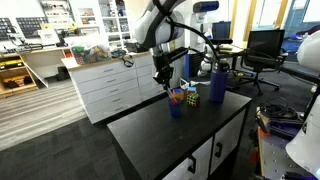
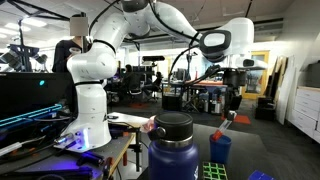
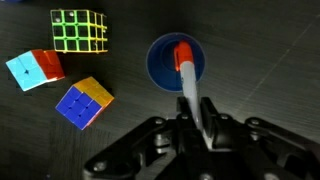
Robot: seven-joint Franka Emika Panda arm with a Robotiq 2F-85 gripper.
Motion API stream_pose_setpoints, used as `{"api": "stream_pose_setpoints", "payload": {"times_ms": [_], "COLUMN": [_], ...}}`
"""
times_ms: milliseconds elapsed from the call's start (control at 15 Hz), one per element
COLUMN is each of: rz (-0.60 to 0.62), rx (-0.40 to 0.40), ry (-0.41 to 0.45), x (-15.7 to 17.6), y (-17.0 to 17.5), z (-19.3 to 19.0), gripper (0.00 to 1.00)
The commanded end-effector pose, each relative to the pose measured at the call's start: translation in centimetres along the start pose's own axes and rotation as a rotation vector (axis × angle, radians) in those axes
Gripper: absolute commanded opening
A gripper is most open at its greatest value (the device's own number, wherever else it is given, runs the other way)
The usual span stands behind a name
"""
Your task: Take the red marker out of the blue cup
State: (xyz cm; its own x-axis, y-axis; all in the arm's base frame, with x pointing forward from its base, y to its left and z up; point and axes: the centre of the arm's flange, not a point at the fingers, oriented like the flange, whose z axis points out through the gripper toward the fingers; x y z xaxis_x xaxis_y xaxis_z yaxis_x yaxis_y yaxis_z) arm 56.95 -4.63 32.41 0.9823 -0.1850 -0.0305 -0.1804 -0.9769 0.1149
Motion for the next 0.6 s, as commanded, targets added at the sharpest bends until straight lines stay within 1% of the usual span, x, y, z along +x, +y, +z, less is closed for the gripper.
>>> {"api": "stream_pose_setpoints", "payload": {"times_ms": [0,333,533], "rz": [-0.012,-0.038,-0.044], "rx": [-0.027,-0.064,-0.067], "ry": [0.031,0.067,0.056], "x": [-1.6,-0.7,0.1], "y": [-0.1,-0.2,-0.6], "z": [-2.7,-5.1,-5.9], "gripper": [0.06,0.06,0.06]}}
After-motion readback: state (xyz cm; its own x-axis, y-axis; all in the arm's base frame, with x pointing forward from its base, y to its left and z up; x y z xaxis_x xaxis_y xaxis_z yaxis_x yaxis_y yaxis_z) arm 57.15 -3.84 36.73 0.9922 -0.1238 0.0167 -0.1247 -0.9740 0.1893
